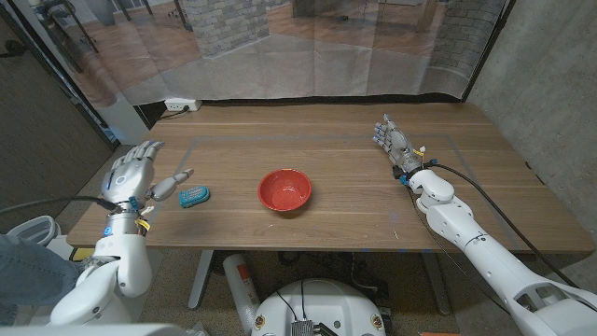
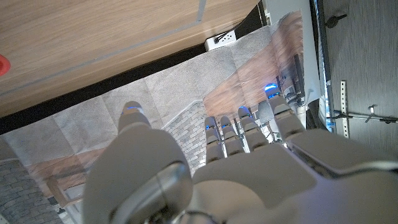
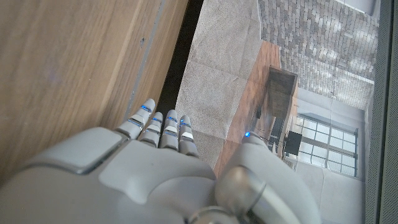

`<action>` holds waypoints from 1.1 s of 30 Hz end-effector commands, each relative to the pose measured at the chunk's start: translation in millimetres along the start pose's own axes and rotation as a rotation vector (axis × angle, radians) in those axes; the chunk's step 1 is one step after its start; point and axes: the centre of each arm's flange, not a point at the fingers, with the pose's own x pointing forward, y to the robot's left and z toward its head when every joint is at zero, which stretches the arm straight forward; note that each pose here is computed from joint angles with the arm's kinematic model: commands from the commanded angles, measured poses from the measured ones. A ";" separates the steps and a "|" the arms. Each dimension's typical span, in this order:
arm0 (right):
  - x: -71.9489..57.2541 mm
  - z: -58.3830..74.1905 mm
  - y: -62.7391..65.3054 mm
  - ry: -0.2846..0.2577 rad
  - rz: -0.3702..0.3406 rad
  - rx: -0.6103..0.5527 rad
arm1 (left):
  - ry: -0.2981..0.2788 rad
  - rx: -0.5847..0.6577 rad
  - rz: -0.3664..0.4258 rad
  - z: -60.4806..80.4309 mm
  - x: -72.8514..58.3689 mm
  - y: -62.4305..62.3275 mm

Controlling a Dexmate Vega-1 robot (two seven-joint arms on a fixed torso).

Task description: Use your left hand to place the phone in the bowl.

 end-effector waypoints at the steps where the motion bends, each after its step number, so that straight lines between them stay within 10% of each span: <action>1: -4.2 1.1 0.6 0.005 -0.003 -0.003 | 0.008 0.096 -0.030 4.3 5.5 -8.2; 33: -6.1 1.9 -1.0 -0.007 -0.004 -0.001 | -0.016 0.048 -0.225 24.8 18.4 -52.7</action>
